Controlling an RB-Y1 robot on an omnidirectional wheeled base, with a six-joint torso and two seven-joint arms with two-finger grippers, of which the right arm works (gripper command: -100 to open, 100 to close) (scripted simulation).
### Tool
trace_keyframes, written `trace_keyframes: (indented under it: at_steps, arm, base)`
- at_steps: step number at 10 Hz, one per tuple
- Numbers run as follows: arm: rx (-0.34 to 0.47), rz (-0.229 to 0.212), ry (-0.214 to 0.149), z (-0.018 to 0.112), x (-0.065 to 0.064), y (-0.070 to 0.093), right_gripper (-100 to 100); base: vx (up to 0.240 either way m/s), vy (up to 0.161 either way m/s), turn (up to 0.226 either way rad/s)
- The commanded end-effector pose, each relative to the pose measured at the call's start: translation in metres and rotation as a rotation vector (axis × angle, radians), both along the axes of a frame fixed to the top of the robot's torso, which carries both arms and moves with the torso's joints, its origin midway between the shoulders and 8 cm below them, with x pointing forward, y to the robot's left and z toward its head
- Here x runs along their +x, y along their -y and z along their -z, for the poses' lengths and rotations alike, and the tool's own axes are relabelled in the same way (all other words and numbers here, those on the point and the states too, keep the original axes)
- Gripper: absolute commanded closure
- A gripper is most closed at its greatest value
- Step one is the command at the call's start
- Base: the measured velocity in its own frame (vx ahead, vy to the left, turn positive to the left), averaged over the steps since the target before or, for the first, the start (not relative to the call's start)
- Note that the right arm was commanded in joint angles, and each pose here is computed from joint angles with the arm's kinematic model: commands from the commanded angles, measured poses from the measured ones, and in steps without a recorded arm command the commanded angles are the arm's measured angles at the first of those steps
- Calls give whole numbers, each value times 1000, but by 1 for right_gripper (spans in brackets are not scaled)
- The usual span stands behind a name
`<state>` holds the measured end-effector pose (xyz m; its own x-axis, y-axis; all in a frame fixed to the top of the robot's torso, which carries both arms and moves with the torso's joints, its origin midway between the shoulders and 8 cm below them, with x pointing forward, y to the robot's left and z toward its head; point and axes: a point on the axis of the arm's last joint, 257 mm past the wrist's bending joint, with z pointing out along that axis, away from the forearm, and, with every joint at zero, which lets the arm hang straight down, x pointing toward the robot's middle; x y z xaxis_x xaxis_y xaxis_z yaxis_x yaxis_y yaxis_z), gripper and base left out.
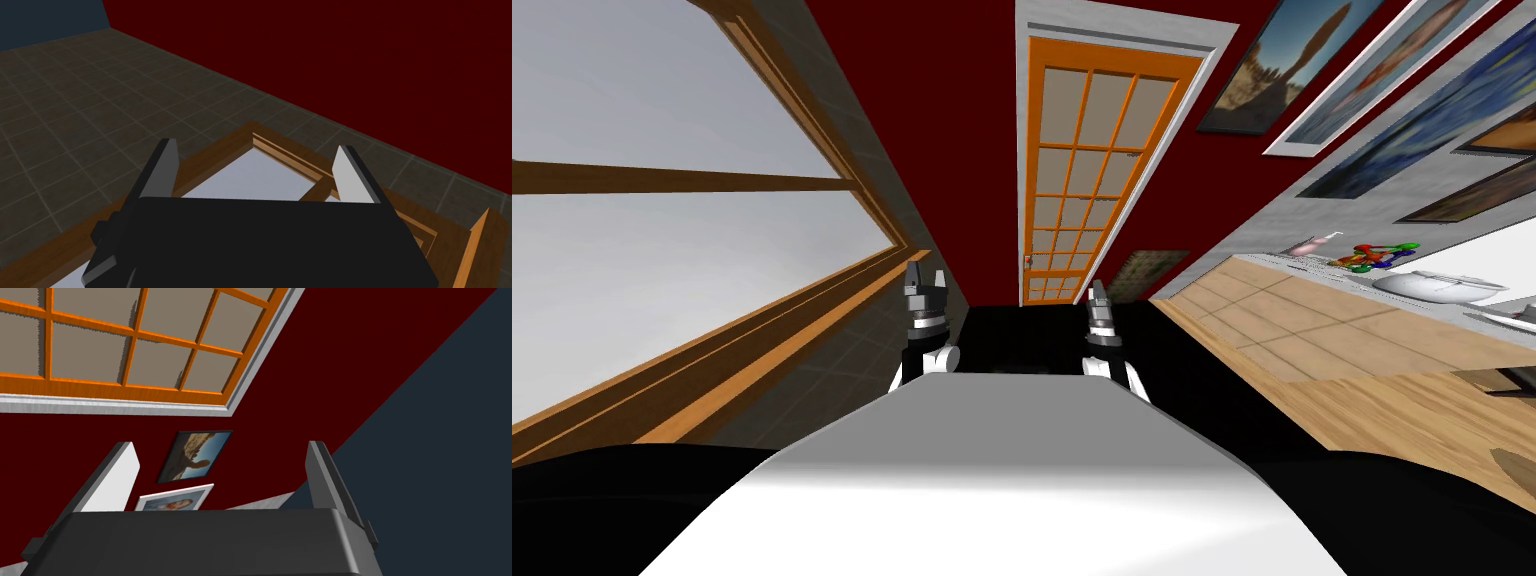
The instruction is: Pull the door open
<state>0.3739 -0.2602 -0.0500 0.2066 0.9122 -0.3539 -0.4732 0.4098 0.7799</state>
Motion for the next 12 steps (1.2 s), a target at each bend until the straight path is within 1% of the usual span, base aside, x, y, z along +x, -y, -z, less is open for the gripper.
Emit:
trace_keyframes:
  at_steps: [1,2,3,5,6,7,8,9,12]
  arm:
    - [-41,15,-11,9,2,3,-100]
    - [-77,28,-22,17,3,4,-100]
    - [-96,35,-28,22,4,5,-100]
    - [-172,62,-51,39,6,8,-100]
    - [-191,68,-57,43,6,8,-100]
    - [-231,82,-69,53,7,10,-100]
    - [-252,89,-74,58,8,11,-100]
    - [-292,102,-86,68,8,12,-100]
    - [-353,121,-105,82,9,15,-100]
  base:
    - [133,97,-4]
    - [134,79,-3]
    - [140,67,-3]
    - [172,95,-4]
    - [169,98,-1]
    - [148,93,-4]
    - [135,73,-5]
    - [161,66,-2]
    - [120,83,-3]
